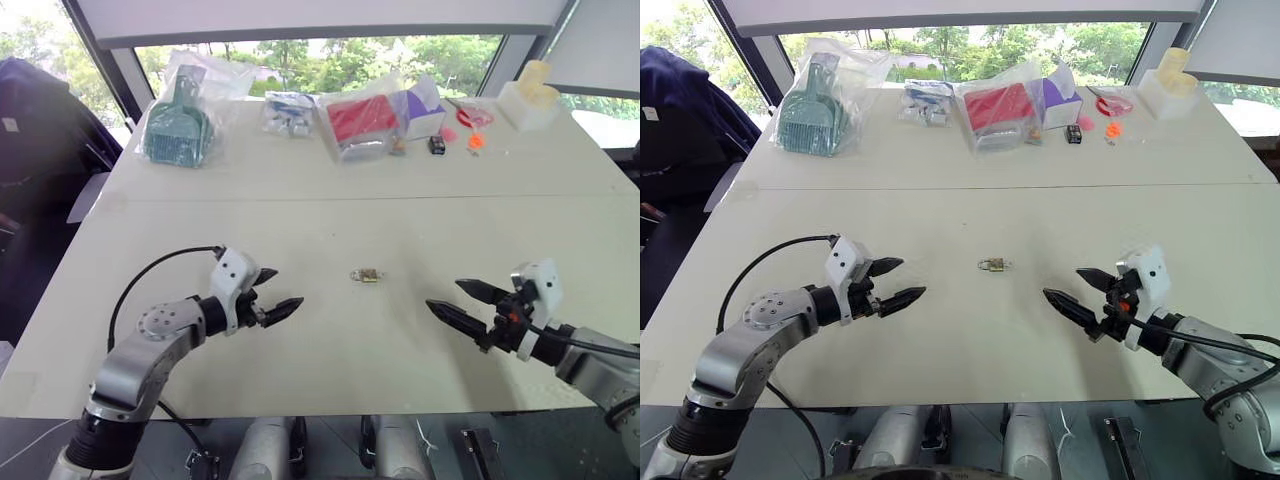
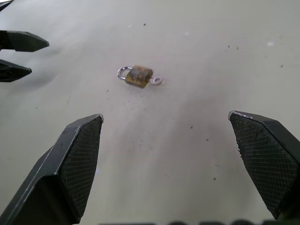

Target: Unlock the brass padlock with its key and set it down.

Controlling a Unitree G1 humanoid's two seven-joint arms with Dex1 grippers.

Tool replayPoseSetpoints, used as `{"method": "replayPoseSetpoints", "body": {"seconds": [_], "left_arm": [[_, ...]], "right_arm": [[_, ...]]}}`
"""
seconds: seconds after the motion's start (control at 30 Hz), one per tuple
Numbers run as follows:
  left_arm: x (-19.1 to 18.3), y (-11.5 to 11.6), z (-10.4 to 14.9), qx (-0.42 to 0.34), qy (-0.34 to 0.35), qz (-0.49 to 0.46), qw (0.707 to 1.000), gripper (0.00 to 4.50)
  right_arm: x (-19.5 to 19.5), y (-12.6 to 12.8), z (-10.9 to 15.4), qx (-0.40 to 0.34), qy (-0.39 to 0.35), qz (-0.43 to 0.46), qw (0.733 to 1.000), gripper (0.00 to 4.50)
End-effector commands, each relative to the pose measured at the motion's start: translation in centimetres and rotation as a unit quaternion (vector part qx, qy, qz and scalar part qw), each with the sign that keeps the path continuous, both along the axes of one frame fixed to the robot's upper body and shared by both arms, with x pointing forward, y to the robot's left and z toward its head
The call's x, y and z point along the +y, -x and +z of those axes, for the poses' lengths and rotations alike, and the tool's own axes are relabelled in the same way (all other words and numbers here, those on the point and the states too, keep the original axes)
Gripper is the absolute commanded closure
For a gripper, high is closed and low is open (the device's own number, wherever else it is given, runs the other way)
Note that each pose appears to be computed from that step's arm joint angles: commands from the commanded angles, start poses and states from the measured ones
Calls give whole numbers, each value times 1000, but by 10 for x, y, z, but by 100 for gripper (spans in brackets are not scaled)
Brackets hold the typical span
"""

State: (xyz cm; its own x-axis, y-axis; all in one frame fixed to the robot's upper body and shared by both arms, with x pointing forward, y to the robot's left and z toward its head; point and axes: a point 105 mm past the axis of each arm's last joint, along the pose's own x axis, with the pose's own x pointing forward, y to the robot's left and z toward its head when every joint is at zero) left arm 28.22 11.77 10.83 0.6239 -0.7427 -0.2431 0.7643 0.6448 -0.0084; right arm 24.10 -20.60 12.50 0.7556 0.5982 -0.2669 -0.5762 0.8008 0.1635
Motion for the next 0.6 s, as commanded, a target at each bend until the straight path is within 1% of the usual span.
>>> {"method": "replayPoseSetpoints", "body": {"seconds": [0.03, 0.17, 0.43, 0.6], "left_arm": [[2, -2, 13, -23, 15, 11, 1000, 38], [2, -7, 13, -31, 12, 24, 999, 38], [-3, -1, 10, -22, 13, 14, 1000, 38], [-3, -3, 12, -24, 12, 12, 1000, 38]], "right_arm": [[5, -1, 8, -23, 1, 6, 1000, 6], [6, -3, 9, -25, 1, 8, 1000, 6], [9, -4, 7, -23, 3, 11, 1000, 6], [12, -5, 6, -23, 3, 15, 1000, 6]]}}
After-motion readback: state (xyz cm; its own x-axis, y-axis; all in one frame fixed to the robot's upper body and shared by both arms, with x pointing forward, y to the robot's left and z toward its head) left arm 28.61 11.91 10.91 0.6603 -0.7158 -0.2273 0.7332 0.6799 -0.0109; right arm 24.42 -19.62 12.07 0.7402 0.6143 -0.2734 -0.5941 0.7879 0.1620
